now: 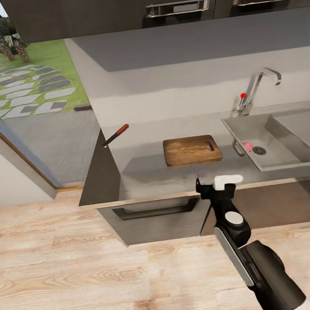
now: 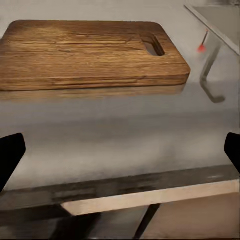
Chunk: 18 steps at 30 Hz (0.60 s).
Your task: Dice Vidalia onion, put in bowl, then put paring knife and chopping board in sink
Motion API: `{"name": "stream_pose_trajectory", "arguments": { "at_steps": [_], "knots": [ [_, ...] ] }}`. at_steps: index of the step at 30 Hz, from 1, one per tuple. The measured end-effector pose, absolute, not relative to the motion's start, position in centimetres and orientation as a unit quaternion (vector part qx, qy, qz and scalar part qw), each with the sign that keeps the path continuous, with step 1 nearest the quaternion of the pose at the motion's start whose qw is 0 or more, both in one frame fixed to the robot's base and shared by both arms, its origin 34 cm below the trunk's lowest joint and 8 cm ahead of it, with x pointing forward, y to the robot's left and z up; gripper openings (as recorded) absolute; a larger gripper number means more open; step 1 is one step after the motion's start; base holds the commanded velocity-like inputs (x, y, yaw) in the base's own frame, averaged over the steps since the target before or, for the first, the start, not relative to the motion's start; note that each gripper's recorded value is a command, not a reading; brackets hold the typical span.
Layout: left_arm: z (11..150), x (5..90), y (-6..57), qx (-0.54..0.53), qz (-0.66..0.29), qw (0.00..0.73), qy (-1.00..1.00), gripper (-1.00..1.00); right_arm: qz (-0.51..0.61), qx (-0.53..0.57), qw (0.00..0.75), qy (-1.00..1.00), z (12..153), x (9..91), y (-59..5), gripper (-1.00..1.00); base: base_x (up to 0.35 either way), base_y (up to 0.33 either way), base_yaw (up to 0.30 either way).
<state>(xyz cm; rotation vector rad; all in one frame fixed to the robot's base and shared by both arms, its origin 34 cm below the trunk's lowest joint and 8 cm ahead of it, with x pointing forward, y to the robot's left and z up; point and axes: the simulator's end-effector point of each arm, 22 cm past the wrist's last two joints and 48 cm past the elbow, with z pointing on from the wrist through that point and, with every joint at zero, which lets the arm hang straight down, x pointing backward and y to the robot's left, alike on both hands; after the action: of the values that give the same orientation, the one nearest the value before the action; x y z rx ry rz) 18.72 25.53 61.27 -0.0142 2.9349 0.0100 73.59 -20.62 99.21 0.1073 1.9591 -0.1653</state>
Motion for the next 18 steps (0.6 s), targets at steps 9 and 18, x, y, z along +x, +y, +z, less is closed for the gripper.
{"name": "stream_pose_trajectory", "arguments": {
  "at_steps": [9,18],
  "knots": [
    [61.3,18.7,25.5,-0.005,0.003,0.103,0.995,1.0,-0.062,0.05,0.528,0.845,93.8,67.1,-20.0,1.0,0.0,0.0,0.0],
    [61.3,18.6,25.5,-0.005,0.003,0.103,0.995,1.0,-0.068,0.041,0.511,0.856,89.3,59.6,-21.8,1.0,0.0,0.0,0.0]
  ]
}}
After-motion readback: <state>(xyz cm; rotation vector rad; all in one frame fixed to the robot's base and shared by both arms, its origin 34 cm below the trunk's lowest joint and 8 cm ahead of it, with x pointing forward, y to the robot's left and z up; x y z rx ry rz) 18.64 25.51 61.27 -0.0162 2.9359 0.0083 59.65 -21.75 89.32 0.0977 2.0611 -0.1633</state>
